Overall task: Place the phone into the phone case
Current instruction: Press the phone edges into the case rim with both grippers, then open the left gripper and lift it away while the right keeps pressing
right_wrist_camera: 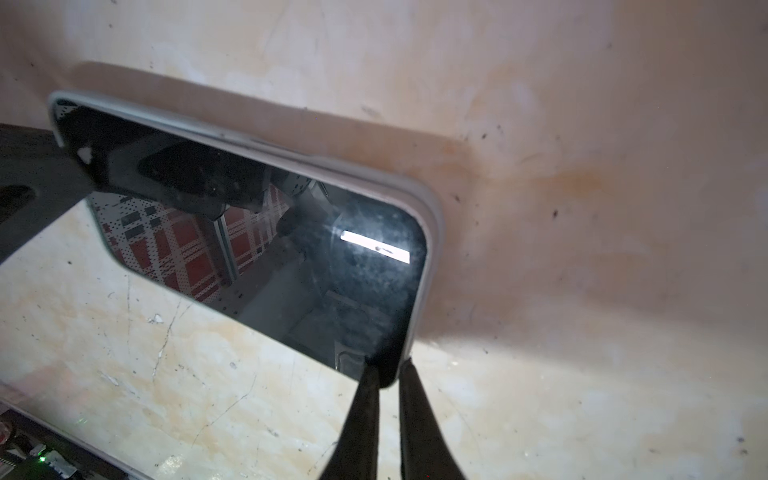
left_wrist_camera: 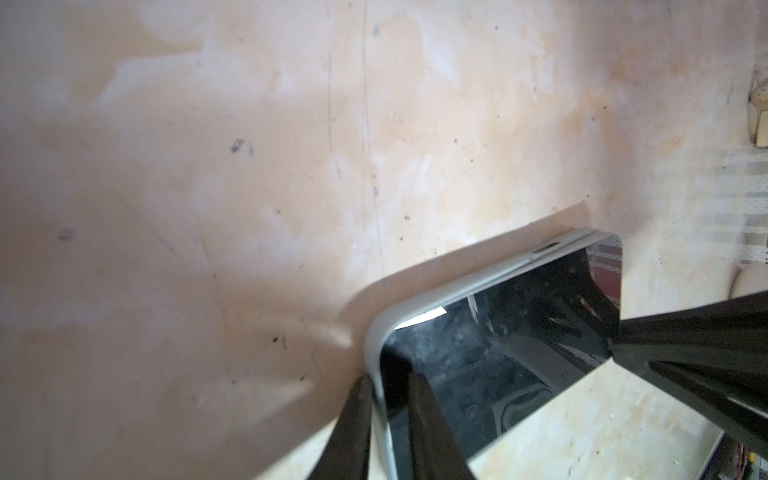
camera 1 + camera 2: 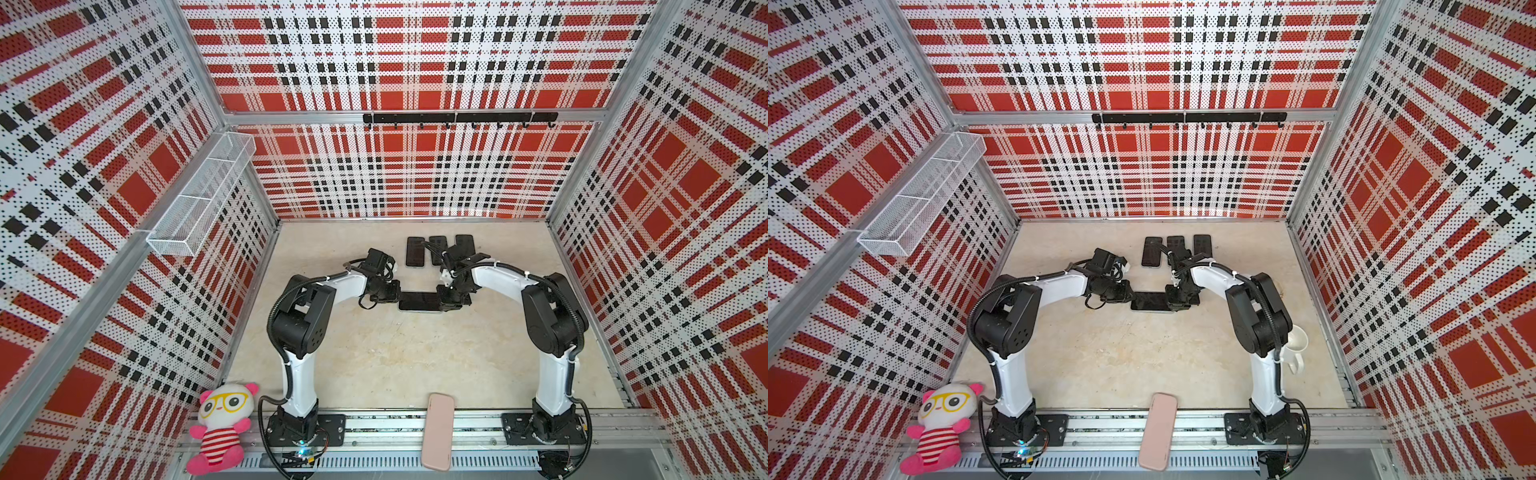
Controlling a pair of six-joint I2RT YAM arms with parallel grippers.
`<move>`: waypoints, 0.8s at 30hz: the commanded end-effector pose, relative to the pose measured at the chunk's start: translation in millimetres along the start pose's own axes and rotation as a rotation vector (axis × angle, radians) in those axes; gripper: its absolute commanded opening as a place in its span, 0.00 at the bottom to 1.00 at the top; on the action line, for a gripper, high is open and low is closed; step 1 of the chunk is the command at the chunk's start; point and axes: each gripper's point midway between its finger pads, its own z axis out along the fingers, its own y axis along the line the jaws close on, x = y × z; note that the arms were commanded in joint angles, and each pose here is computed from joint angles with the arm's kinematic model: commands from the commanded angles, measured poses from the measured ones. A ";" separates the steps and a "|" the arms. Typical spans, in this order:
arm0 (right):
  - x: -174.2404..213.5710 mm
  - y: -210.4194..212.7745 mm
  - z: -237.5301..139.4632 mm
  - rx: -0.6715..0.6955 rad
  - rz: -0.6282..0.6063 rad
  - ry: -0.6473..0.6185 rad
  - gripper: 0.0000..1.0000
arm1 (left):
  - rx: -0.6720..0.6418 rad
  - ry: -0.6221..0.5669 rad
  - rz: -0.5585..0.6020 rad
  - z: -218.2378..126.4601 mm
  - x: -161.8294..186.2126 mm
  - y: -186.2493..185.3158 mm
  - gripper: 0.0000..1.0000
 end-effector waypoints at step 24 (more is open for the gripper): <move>-16.6 -19.5 -42.7 0.136 -0.013 -0.072 0.19 | -0.070 0.058 0.000 4.4 20.9 14.3 0.20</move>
